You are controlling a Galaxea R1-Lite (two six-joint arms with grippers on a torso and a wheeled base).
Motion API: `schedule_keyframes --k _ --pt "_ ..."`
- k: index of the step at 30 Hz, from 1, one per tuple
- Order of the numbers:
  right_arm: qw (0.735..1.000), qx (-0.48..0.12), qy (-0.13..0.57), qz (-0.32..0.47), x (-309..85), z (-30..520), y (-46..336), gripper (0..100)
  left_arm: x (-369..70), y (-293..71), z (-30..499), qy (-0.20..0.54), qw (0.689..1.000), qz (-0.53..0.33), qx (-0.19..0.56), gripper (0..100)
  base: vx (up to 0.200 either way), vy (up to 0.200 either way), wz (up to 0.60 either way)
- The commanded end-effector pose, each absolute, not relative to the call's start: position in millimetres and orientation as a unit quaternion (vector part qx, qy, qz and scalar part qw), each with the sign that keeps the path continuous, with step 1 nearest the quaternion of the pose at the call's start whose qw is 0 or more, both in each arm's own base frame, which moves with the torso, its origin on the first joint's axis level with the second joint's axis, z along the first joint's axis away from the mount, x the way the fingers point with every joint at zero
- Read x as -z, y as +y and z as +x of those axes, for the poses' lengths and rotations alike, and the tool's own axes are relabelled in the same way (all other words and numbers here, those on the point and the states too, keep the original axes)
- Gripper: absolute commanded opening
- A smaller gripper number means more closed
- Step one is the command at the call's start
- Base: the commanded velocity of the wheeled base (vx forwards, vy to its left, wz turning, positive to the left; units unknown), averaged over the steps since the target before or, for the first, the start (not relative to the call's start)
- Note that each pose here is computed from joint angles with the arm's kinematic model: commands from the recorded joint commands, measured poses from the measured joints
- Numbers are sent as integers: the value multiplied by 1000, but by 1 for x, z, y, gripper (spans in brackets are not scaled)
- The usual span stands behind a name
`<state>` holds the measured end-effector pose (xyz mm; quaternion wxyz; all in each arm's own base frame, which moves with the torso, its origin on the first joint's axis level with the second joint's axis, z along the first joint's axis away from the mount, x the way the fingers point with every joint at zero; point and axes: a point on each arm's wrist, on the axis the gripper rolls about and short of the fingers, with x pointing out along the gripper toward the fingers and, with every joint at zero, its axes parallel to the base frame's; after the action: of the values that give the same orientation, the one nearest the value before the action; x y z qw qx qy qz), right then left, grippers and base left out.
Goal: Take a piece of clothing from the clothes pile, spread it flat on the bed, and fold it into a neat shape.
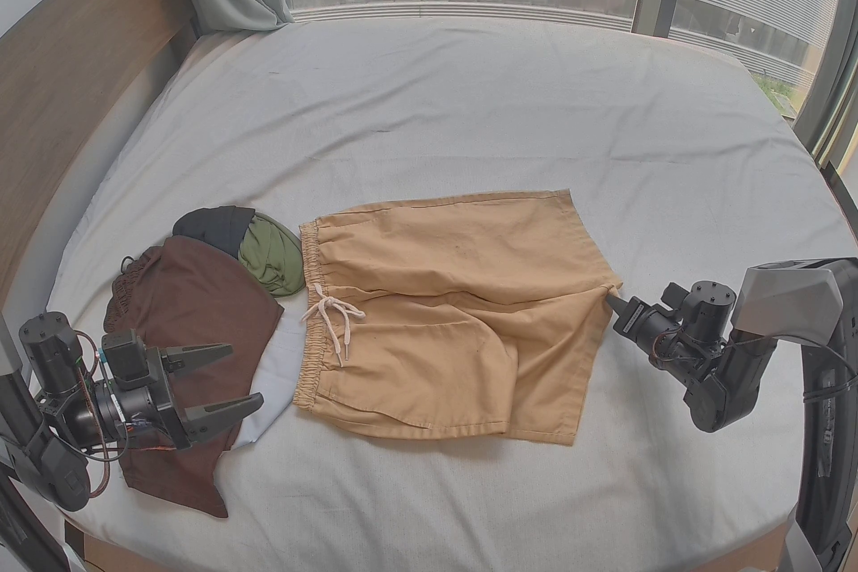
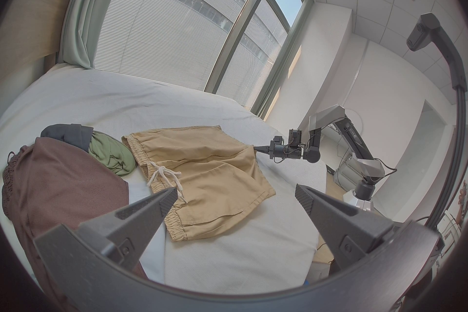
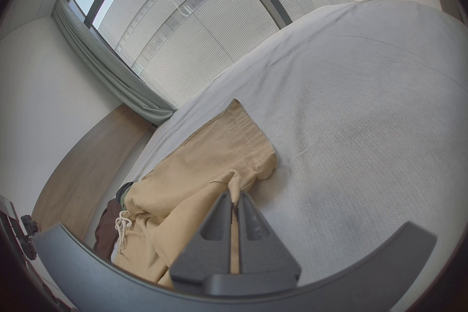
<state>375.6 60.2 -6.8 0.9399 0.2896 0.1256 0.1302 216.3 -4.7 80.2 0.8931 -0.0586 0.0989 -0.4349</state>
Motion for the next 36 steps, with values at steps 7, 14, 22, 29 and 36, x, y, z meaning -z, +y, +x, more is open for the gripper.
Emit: schedule_keyframes --k 7,14,22,29,36 --pt "940 -133 116 291 7 381 62 0 -80 -5 216 99 893 -59 435 100 0 0 0" --pt "941 -131 114 291 5 382 60 100 -80 -5 216 99 893 -59 435 100 0 0 0" --pt "942 -128 121 287 -6 367 57 100 -80 -5 216 98 893 -58 436 100 0 0 0" --pt "925 -178 176 287 -13 332 58 100 -81 -5 216 97 893 -58 435 100 0 0 0" --pt "905 -216 234 282 -9 301 63 100 -81 -5 216 97 893 -58 435 100 0 0 0"
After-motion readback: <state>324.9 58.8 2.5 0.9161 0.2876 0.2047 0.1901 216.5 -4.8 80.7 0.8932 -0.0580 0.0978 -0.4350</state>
